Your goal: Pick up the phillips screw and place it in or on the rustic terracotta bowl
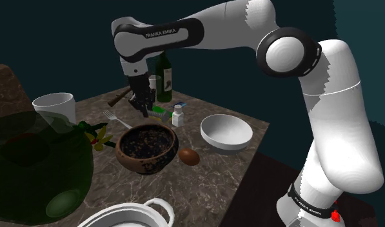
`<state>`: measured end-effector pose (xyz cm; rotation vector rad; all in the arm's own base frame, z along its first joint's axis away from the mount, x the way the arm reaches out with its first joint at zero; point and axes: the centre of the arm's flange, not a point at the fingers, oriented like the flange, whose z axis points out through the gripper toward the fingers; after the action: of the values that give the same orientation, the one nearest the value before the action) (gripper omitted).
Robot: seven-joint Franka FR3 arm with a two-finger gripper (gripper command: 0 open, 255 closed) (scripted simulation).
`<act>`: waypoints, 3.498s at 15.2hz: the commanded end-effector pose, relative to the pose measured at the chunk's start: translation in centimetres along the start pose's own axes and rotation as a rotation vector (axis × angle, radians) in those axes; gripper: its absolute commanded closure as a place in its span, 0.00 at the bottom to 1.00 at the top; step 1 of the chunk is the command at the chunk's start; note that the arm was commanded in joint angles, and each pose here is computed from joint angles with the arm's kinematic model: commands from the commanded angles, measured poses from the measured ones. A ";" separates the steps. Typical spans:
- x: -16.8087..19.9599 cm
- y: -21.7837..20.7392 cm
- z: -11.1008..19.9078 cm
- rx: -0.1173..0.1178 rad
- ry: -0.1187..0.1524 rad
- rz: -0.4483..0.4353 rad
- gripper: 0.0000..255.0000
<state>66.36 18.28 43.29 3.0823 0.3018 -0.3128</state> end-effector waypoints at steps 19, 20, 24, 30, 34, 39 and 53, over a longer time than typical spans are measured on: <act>-2.1 0.1 -10.4 0.000 0.000 0.000 1.00; -2.2 0.1 -11.0 0.000 0.000 0.000 1.00; -3.9 -2.0 -11.5 0.000 0.000 0.000 1.00; -8.6 -8.4 -10.9 0.000 0.000 0.000 1.00; -11.7 -12.7 -10.4 0.000 0.000 0.000 1.00; -13.7 -15.7 -9.1 0.000 0.000 0.000 1.00; -12.4 -15.8 -2.7 0.000 0.000 0.000 1.00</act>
<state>51.93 31.60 48.45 3.0825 0.3013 -0.3121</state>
